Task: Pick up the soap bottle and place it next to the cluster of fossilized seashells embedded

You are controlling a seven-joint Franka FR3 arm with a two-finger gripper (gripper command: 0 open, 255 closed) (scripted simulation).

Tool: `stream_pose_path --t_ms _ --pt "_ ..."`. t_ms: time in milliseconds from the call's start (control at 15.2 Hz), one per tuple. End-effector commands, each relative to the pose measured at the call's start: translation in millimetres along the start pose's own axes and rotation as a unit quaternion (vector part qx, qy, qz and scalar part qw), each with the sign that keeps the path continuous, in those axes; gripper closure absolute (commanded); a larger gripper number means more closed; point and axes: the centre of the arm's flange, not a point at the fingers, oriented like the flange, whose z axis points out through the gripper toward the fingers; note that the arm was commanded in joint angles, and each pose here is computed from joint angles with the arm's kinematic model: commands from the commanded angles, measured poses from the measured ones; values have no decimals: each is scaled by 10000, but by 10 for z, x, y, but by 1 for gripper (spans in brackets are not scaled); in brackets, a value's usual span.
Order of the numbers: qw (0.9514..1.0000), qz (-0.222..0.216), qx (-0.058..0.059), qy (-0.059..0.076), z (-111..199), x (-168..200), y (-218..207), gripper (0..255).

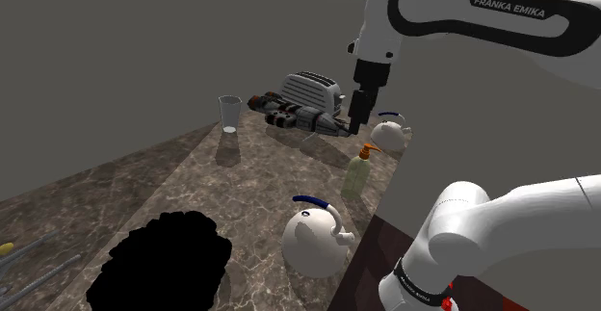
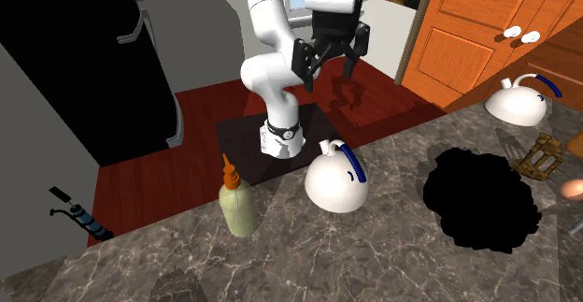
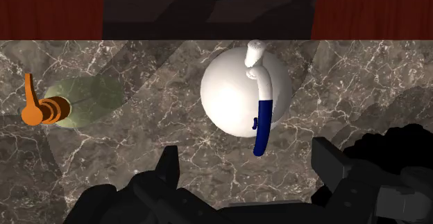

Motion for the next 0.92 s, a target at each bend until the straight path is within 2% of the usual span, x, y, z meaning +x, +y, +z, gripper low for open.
stream_pose_path --t_ms 0,858 --pt "10000 0 0 0 0 0 0 0" --pt "9987 269 -149 408 849 -177 1444 0"
